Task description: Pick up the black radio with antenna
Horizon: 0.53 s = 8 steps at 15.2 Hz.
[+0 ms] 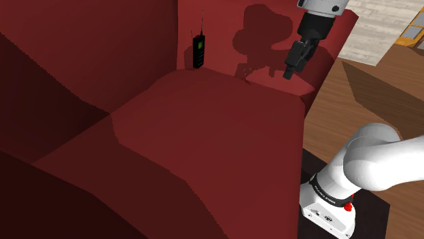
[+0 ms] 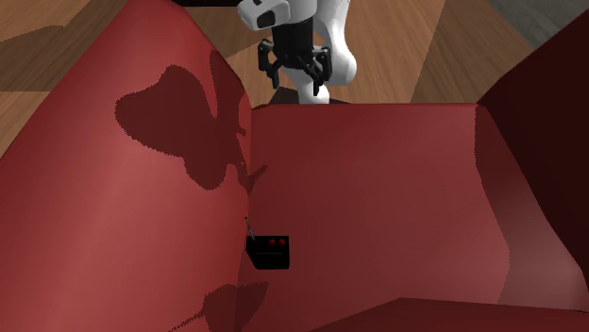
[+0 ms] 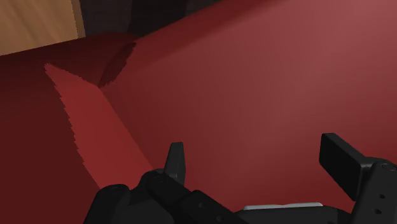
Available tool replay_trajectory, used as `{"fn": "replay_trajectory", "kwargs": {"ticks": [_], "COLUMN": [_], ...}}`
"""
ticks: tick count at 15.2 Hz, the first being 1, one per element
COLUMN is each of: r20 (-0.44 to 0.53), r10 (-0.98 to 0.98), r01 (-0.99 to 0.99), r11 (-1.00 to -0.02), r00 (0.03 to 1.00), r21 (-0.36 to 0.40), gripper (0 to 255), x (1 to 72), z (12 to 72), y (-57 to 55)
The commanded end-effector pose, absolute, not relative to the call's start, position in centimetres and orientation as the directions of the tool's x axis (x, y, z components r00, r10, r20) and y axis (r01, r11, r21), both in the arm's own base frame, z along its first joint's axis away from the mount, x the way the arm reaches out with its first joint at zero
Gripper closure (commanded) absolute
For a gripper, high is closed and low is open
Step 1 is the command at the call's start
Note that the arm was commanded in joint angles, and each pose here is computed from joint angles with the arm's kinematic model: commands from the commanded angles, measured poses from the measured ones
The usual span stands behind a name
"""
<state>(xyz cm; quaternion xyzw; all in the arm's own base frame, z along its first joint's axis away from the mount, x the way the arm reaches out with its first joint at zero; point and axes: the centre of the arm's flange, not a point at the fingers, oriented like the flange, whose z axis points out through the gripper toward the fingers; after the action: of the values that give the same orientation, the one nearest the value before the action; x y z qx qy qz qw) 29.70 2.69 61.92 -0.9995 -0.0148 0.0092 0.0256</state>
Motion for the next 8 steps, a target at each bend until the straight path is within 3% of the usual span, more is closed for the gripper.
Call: {"fn": "replay_trajectory", "kwargs": {"ticks": [1,8], "r20": [-0.018,0.077], "r10": [0.030,0.124], "r01": [0.029,0.125], "r11": [-0.998,-0.992], "r00": [0.999,0.989], "r21": [-0.051,-0.007], "gripper": [0,0], "x": [29.7,37.4], "z": [61.9,62.2], "y": [2.7,4.1]}}
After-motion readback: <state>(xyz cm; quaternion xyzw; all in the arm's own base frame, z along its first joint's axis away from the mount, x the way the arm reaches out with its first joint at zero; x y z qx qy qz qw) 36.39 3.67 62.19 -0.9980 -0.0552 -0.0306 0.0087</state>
